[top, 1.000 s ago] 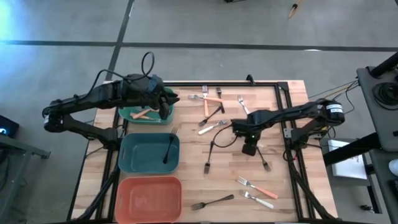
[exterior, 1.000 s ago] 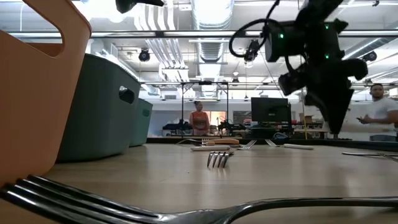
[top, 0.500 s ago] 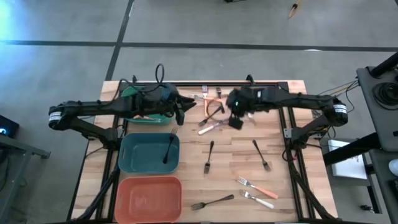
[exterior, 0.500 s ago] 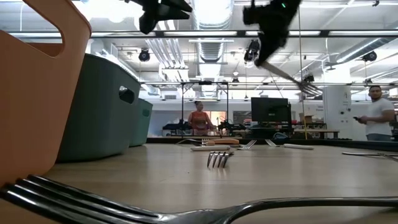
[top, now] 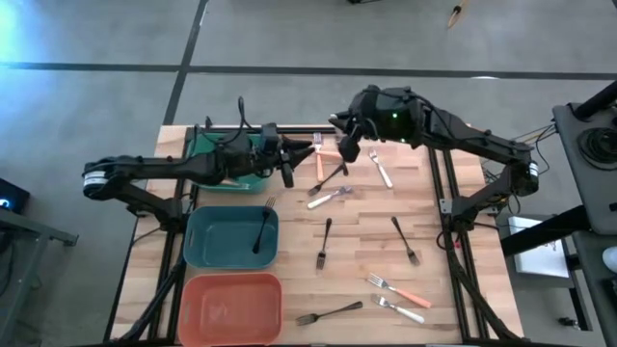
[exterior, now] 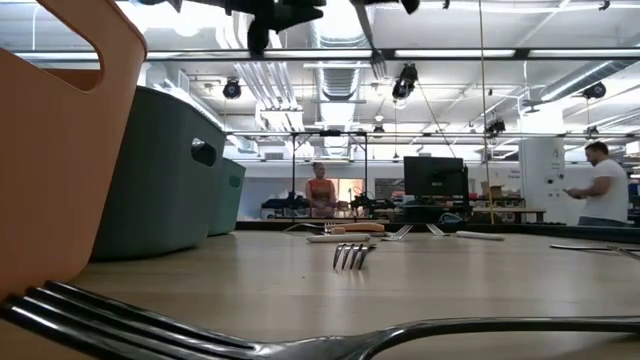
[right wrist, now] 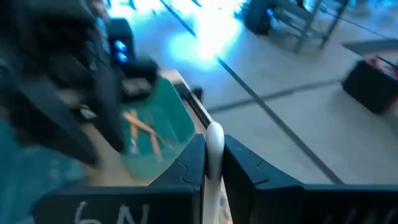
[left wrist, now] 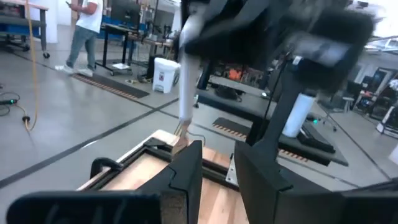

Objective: Sort silverware by color (type)
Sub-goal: Put the white fork into the orange bin

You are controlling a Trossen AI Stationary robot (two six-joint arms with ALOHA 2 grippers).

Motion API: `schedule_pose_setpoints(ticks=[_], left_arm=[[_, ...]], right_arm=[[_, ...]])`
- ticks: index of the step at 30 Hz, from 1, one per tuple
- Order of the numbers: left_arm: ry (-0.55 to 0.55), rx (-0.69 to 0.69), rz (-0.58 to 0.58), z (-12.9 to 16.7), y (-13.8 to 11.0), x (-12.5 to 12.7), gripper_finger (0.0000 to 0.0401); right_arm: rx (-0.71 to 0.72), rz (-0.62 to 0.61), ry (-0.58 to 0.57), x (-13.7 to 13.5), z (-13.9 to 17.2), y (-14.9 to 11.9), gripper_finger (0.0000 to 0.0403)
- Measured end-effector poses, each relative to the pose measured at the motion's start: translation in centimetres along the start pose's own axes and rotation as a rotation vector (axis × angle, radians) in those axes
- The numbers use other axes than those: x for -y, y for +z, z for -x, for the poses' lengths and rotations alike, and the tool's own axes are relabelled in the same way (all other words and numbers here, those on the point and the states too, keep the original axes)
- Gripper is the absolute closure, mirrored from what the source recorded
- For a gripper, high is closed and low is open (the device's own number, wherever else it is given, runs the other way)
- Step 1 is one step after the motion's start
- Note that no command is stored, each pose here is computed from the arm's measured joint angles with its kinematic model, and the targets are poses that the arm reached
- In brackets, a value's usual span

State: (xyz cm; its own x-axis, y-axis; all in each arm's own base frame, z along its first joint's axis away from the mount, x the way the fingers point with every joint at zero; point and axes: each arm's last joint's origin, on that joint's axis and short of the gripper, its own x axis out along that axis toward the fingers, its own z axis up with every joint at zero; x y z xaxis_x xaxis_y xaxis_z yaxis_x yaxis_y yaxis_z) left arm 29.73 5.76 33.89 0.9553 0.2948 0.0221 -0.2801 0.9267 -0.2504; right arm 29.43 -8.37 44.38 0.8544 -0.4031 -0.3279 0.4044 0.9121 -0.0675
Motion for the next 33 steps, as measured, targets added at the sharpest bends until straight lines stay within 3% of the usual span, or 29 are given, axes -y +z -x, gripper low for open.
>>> schedule_pose_setpoints(ticks=[13,26,33], left_arm=[[0.034,0.011,0.019,-0.5,0.1,-1.6,0.0322],[0.029,0.033,0.048,-1.7,-0.8,-1.7,0.0243],[0.015,0.043,0.072,-1.7,-0.7,-1.7,0.0232]], right_arm=[[0.065,-0.037,0.144,-0.4,0.1,0.7,0.038],[0.029,-0.021,0.155,-0.7,-1.0,0.1,0.038],[0.025,-0.002,0.154,-0.7,-1.6,0.0,0.038]])
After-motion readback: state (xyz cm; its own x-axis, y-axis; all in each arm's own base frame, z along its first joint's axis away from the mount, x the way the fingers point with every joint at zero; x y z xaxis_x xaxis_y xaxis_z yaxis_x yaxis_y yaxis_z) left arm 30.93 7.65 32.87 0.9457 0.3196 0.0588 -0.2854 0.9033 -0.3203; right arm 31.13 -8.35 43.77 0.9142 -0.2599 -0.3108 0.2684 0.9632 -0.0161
